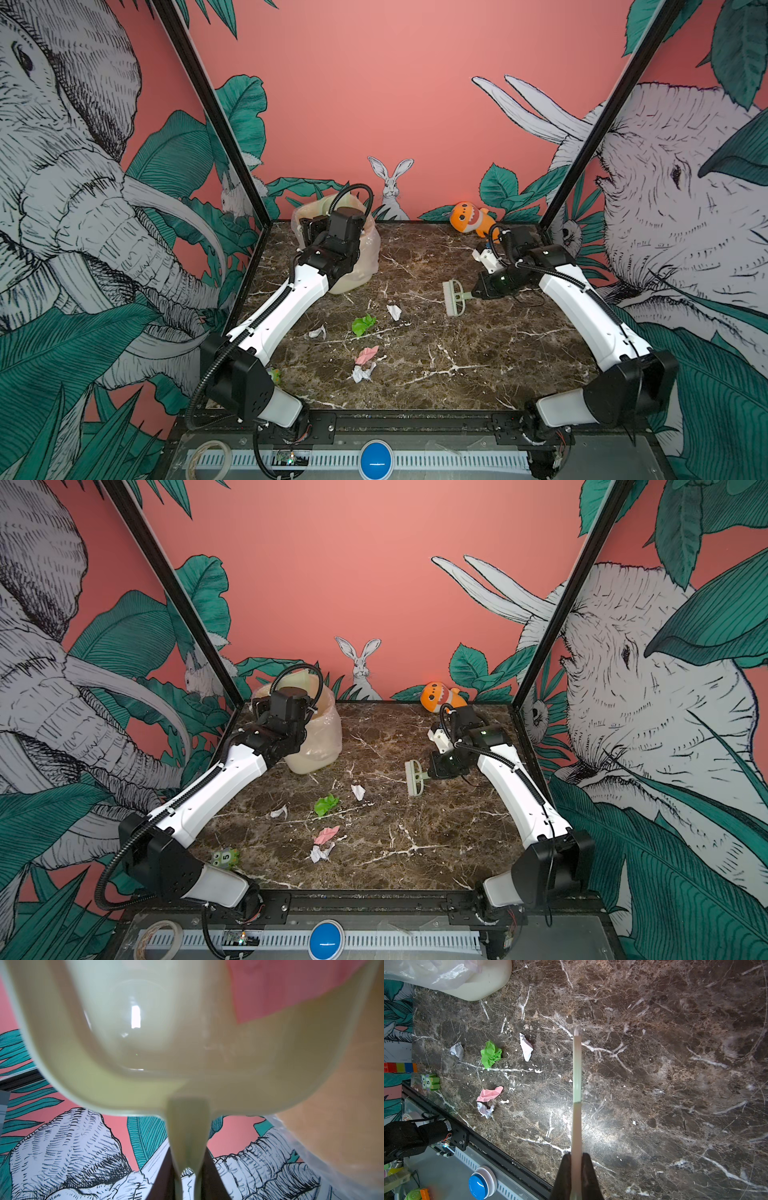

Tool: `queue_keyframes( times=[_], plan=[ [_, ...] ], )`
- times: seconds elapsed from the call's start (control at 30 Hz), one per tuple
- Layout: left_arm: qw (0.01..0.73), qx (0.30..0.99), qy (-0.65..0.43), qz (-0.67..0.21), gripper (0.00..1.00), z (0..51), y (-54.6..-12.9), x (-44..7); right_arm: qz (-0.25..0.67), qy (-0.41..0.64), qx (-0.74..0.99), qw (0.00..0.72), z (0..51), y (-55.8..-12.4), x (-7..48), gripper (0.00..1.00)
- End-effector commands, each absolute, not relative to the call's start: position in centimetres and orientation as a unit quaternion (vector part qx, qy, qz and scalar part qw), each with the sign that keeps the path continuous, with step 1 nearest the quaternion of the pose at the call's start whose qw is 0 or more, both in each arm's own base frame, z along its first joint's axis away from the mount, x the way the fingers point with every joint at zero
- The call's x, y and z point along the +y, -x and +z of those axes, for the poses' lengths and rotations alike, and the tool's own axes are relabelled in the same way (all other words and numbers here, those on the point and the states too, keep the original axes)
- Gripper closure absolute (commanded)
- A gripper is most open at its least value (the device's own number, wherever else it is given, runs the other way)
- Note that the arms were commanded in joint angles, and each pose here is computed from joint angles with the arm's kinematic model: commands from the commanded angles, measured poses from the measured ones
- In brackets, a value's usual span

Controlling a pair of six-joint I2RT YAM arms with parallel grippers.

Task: Sweep away the paper scraps from the table
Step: 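Tip the dustpan over the bagged bin with the left gripper to empty it, then lower the empty dustpan beside the white scrap while the right gripper moves the brush there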

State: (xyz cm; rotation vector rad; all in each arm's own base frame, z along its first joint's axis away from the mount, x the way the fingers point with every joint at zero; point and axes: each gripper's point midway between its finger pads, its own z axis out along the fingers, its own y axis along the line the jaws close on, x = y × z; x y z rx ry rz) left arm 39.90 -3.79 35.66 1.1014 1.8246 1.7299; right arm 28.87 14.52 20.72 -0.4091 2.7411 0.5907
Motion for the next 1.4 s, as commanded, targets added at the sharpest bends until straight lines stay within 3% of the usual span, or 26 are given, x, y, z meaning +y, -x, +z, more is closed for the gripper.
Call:
queue_keyframes(
  times=[0.0, 0.33, 0.53, 0.87, 1.17, 1.37],
  plan=[
    [0.216, 0.647, -0.373, 0.629, 0.91, 37.9, -39.1, -3.3, 0.213, 0.147, 0.952, 0.164, 21.3, -28.5, 14.5, 1.0],
    [0.213, 0.645, -0.372, 0.633, 0.91, 37.8, -38.6, -2.9, 0.215, 0.15, 0.951, 0.167, 21.5, -28.5, 14.6, 1.0],
    [0.257, 0.677, -0.331, 0.605, 0.91, 39.5, -37.8, -2.5, 0.229, 0.149, 0.948, 0.163, 21.2, -28.4, 15.2, 1.0],
    [0.398, 0.786, -0.25, 0.402, 0.91, 41.2, -33.7, -4.2, 0.261, 0.181, 0.938, 0.141, 19.9, -27.1, 20.7, 1.0],
    [0.424, 0.84, -0.258, 0.221, 0.9, 36.4, -29.9, -9.0, 0.317, 0.2, 0.917, 0.136, 19.5, -28.3, 28.5, 1.0],
    [0.403, 0.859, -0.267, 0.166, 0.88, 33.2, -28.0, -10.6, 0.335, 0.179, 0.917, 0.124, 17.8, -30.3, 31.2, 1.0]
  ],
)
